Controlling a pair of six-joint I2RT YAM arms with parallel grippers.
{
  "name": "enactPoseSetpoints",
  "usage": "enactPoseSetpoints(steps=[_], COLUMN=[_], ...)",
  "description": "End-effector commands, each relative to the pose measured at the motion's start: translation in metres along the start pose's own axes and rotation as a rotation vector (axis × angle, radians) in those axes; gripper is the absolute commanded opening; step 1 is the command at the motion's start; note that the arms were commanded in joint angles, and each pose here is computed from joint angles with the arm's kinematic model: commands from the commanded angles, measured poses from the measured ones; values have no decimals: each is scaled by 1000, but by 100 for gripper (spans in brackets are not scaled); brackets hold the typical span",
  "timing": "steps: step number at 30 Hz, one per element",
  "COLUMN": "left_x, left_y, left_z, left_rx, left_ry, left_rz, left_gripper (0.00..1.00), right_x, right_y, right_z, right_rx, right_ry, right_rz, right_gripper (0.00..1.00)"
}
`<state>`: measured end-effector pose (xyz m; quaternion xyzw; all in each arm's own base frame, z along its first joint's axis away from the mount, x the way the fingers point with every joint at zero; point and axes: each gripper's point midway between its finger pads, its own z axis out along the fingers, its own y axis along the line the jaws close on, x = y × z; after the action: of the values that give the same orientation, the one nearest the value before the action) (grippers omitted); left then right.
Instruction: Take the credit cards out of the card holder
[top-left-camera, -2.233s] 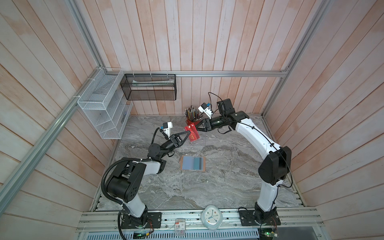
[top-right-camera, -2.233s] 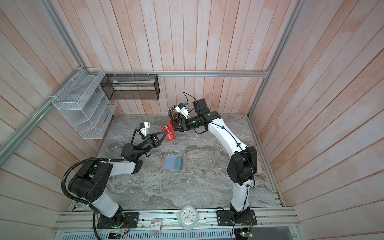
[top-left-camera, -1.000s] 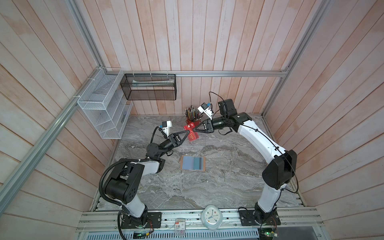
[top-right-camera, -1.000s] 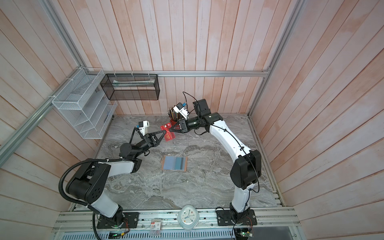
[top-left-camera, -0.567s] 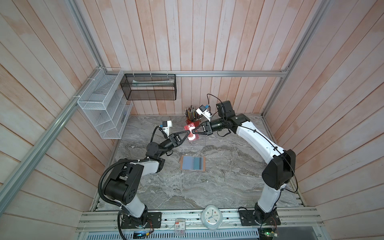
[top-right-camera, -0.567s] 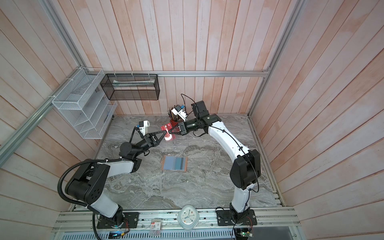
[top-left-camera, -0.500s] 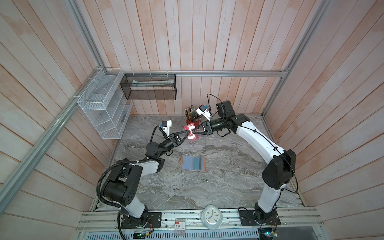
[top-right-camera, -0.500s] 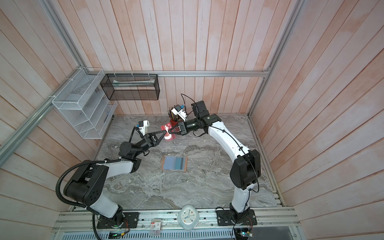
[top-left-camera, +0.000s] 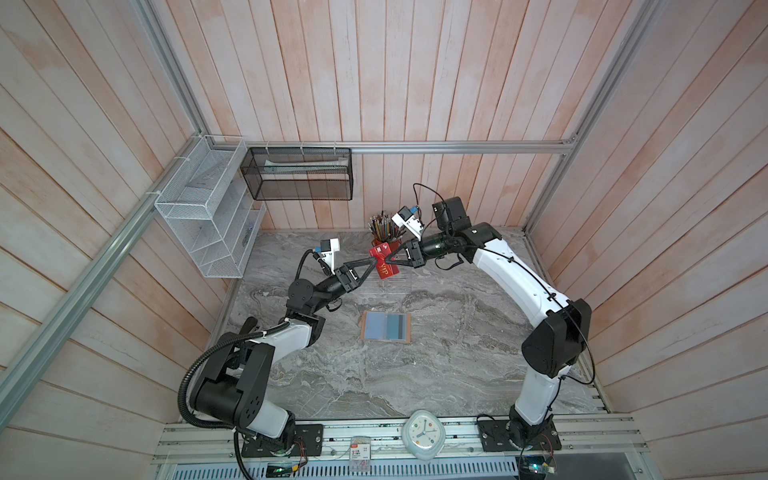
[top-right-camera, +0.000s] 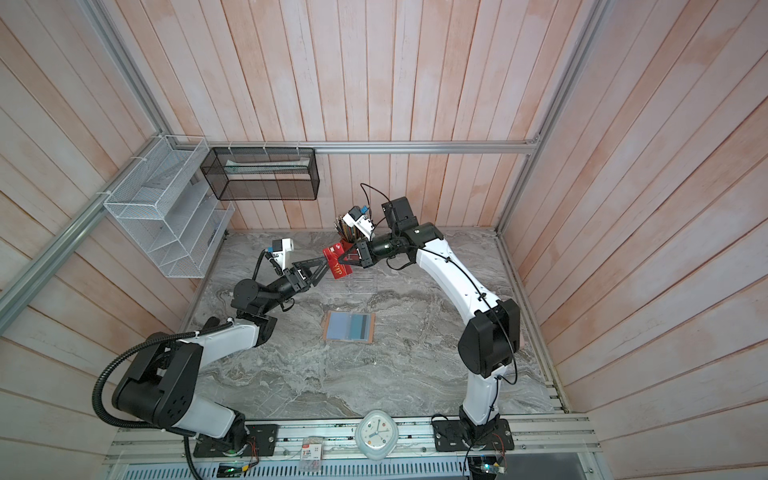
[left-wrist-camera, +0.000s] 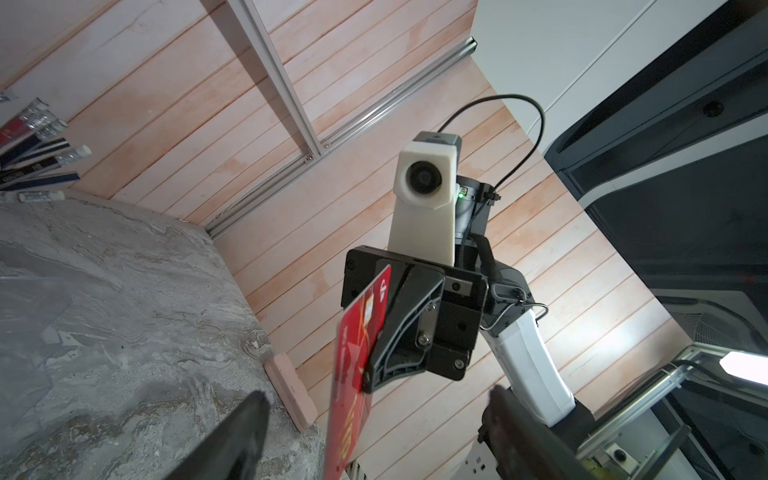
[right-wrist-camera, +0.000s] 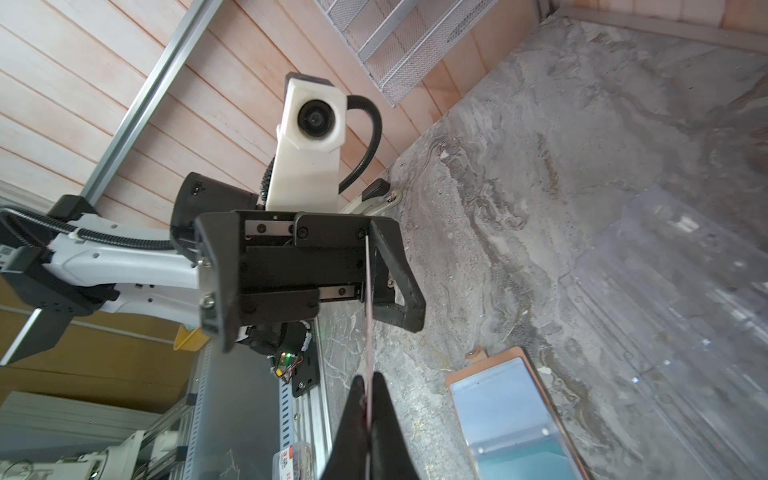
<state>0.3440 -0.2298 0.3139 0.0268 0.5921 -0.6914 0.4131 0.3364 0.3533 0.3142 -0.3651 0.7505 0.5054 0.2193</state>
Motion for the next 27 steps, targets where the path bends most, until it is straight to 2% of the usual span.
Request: enactPoseSetpoints(steps=[1, 9, 15, 21, 27], left_x=[-7, -15, -14, -15, -21], left_y=[-3, 6, 15, 26, 38], left_z=[-9, -27, -31, -36, -43], left_rx=[-26, -113, -141, -171, -197], left_ry=[-18, -28, -20, -8, -18], left_rz=[29, 30, 16, 7, -10], left_gripper=[100, 100, 100, 100, 100], right_x=[7, 8, 15, 16, 26], right_y=[-39, -106, -145, -172, -201], right_z=[0, -8, -14, -21, -7], right_rx=[196, 538, 740, 880, 899], right_ry=[62, 145, 245, 341, 445], right_rz=[9, -50, -206, -402, -522], right_gripper=[0, 0, 0, 0, 0])
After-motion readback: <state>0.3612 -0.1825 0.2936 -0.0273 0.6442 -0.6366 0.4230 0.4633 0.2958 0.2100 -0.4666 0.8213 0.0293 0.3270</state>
